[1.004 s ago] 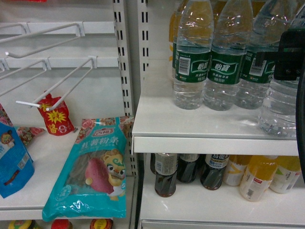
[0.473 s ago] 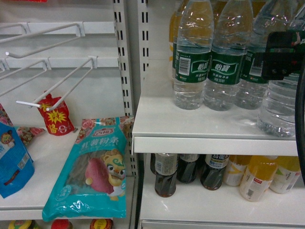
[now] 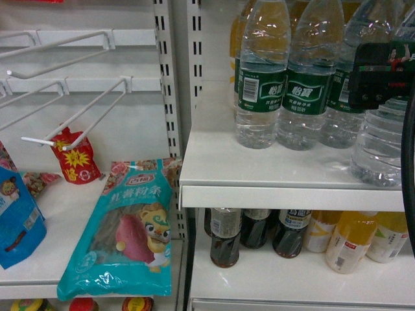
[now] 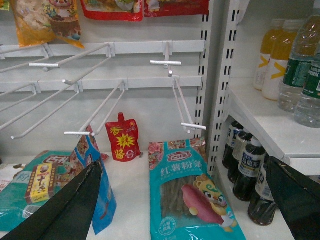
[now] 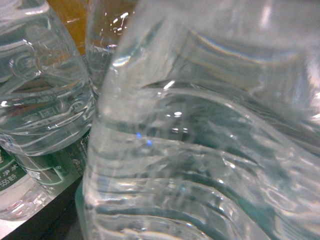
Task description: Move water from second to third shelf
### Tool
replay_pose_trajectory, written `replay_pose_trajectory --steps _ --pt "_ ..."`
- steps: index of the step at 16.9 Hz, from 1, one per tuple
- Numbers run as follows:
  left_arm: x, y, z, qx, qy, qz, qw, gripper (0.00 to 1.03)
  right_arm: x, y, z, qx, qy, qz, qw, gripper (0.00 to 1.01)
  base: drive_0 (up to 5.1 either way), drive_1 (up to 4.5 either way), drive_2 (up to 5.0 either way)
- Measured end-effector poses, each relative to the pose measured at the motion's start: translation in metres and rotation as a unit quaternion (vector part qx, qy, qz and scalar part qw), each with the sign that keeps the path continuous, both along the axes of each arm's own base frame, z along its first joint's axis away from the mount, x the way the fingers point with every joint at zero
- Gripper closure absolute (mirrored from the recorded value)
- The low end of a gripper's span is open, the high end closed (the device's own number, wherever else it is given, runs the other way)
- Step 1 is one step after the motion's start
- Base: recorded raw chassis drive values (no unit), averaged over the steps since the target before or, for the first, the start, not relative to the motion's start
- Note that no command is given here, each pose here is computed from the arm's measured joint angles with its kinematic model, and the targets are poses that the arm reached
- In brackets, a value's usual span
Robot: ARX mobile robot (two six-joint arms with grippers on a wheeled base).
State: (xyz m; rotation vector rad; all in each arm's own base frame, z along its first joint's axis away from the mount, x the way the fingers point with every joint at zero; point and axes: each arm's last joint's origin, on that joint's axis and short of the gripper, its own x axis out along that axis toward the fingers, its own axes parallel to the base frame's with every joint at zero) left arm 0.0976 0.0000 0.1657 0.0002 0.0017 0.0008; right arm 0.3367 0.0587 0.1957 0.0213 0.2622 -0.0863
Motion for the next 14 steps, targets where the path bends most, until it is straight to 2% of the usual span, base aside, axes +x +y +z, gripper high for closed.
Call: replay_pose_trajectory --steps 5,10,14 --pt "0.000 0.000 0.000 0.000 0.000 0.000 1.0000 0.05 -0.014 -0.002 0.026 0.004 -0.019 0.008 0.9998 0.03 0.0 0.00 0.0" --pt "0.000 0.000 0.000 0.000 0.000 0.000 1.0000 0.05 -0.029 -0.003 0.033 -0.008 -0.010 0.014 0.9998 0.03 0.0 0.00 0.0" --pt "0.000 0.000 0.000 0.000 0.000 0.000 1.0000 0.05 -0.046 -0.003 0.041 -0.006 -0.006 0.030 0.9995 0.03 0.0 0.00 0.0"
